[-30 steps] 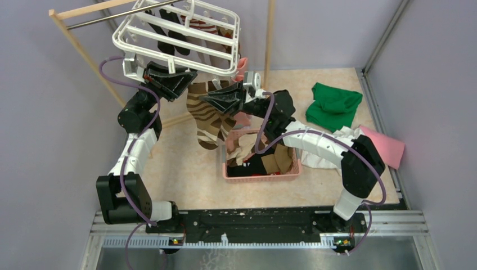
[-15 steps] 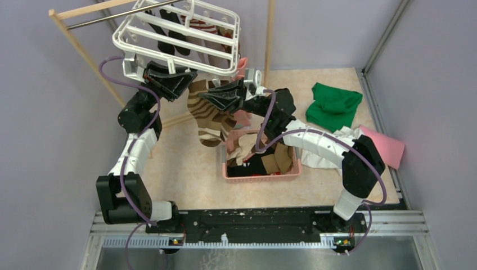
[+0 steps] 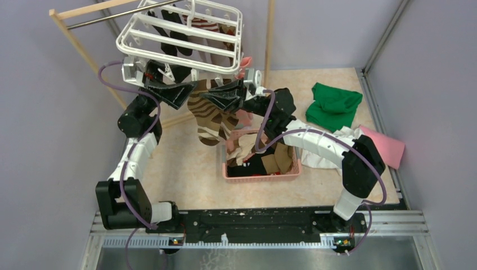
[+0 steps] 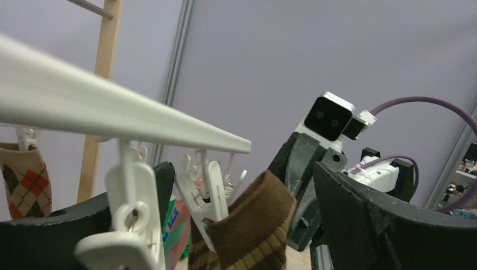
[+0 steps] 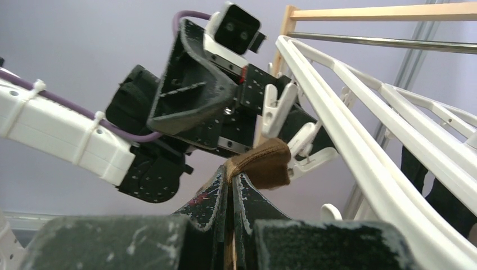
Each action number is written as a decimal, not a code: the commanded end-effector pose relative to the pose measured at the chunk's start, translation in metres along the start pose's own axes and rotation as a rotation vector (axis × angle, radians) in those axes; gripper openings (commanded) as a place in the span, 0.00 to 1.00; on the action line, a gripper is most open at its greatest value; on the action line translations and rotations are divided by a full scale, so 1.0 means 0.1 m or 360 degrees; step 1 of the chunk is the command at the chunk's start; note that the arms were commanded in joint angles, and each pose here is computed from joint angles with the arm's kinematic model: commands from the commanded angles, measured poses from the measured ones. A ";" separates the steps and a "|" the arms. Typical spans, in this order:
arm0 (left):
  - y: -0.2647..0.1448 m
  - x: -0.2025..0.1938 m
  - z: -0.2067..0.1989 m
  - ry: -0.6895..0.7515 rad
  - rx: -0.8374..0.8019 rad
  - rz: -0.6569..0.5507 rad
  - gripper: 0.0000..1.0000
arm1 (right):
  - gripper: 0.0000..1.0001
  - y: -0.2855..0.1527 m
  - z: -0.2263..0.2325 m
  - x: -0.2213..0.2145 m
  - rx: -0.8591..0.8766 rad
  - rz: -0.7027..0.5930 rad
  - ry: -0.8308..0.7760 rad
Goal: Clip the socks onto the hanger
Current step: Clamp the sock onto the hanger, then pick up the sock from the bin.
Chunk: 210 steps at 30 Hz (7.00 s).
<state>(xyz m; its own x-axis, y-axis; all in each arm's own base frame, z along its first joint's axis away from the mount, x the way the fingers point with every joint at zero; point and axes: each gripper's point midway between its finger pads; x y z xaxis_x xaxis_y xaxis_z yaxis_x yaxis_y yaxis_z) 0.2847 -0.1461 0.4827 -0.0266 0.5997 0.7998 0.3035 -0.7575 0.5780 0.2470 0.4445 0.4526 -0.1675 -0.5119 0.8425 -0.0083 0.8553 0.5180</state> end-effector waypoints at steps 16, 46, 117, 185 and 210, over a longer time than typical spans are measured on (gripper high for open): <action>-0.45 -0.32 -0.36 0.0341 0.0330 0.0166 0.98 | 0.44 -0.68 -0.14 -0.05 -0.0079 0.0236 -0.0168; -1.54 -1.42 0.51 0.0072 0.1124 0.0328 0.39 | 0.68 -2.37 0.23 -0.69 -0.0347 0.1118 0.0300; 0.53 -2.78 0.53 -0.0273 0.0547 0.0524 0.31 | 0.20 -2.36 -1.50 -0.42 -0.0924 0.0724 0.0156; -0.92 -2.35 -0.18 0.0022 0.0854 0.0744 0.71 | 0.55 -2.41 -2.28 -0.31 -0.0747 0.0676 0.0332; -1.01 -2.33 -0.17 0.0058 0.0896 0.0753 0.72 | 0.62 -2.47 -1.78 -0.08 -0.0623 0.0704 0.0403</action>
<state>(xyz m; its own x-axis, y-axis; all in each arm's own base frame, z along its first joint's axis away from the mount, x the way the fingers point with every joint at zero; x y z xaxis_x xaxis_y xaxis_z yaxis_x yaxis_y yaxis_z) 0.2432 -0.2181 0.2378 0.2324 0.2289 0.9453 0.7212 -0.6927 -0.0096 0.4472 0.2337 0.3061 0.2595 -0.1569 0.9529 0.4070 0.9126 0.0394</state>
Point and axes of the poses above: each gripper's point midway between its finger pads, its own y axis out along the fingers, its own z axis along the line the jaws close on, x = y × z, and after that the axes turned 6 degrees about y, right-handed
